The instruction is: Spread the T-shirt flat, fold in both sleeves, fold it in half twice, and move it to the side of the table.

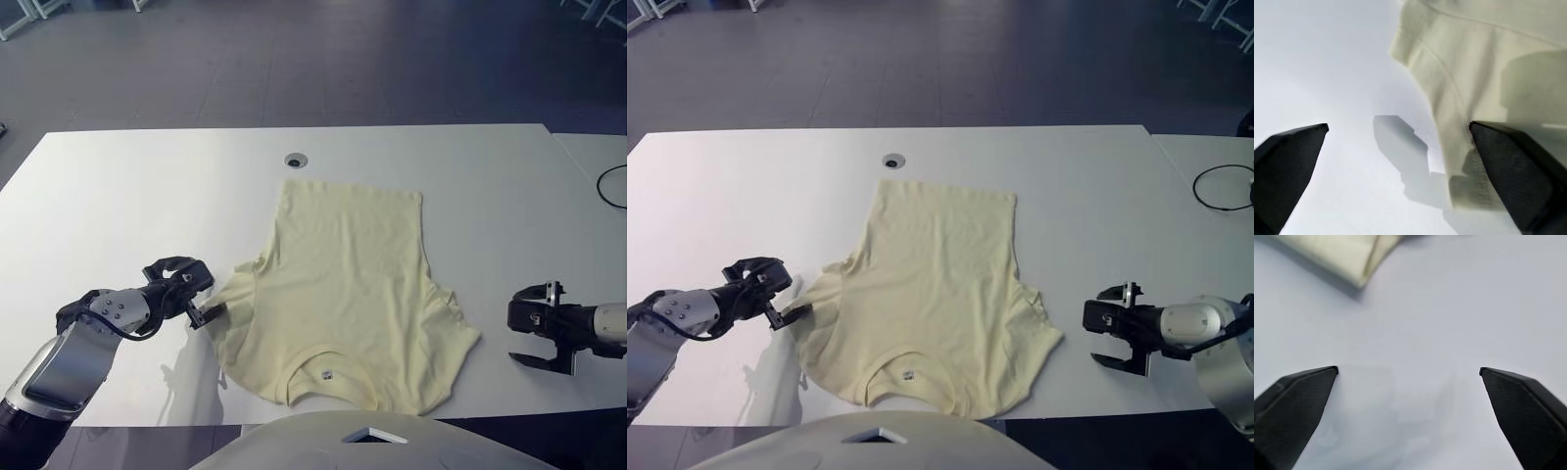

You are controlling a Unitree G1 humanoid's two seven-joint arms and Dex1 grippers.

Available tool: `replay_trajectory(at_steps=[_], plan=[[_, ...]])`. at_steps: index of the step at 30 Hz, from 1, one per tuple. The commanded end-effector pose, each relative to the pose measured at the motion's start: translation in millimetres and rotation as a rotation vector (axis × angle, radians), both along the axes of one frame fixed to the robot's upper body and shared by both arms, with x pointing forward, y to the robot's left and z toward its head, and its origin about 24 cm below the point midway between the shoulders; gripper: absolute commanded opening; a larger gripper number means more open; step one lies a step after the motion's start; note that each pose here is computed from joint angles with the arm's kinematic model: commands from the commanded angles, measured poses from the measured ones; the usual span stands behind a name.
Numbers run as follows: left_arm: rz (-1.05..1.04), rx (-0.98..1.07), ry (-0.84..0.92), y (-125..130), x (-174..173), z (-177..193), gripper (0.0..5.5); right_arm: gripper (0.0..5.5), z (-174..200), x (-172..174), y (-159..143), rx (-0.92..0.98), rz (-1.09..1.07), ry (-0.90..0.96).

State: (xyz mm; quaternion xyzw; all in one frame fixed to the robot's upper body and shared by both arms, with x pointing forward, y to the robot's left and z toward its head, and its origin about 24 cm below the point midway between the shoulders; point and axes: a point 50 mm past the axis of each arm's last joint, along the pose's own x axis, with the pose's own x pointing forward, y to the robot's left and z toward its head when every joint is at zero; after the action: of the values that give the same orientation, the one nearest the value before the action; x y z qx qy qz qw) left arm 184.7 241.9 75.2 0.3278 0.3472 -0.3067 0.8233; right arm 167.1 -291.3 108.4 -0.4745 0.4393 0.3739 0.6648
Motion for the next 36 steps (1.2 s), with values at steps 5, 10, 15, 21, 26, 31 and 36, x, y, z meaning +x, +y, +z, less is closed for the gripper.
replay_trajectory(at_steps=[5,10,15,21,26,31,36], plan=[[0.203,-0.157,-0.101,17.1,19.4,45.7,5.38,5.4,24.2,34.0,10.7,0.158,-0.155,-0.293],[0.359,-0.385,0.04,34.8,6.4,58.8,5.38,5.4,18.4,26.8,16.5,0.207,-0.237,-0.331],[0.372,-0.636,0.36,24.3,-27.1,48.8,5.38,5.4,12.6,13.4,22.0,0.251,-0.308,-0.325],[0.433,-0.628,0.404,31.2,-17.8,21.5,5.38,5.4,16.2,12.3,25.4,0.278,-0.353,-0.374],[0.464,-0.656,0.454,27.1,-24.4,-1.3,5.38,5.4,20.5,20.9,26.1,0.281,-0.333,-0.394],[0.5,-0.65,0.497,30.2,-38.3,-16.7,4.55,5.4,24.4,29.5,24.4,0.276,-0.313,-0.407],[0.496,-0.656,0.49,28.8,-42.8,-17.5,3.76,5.4,27.3,35.0,22.7,0.272,-0.302,-0.417]])
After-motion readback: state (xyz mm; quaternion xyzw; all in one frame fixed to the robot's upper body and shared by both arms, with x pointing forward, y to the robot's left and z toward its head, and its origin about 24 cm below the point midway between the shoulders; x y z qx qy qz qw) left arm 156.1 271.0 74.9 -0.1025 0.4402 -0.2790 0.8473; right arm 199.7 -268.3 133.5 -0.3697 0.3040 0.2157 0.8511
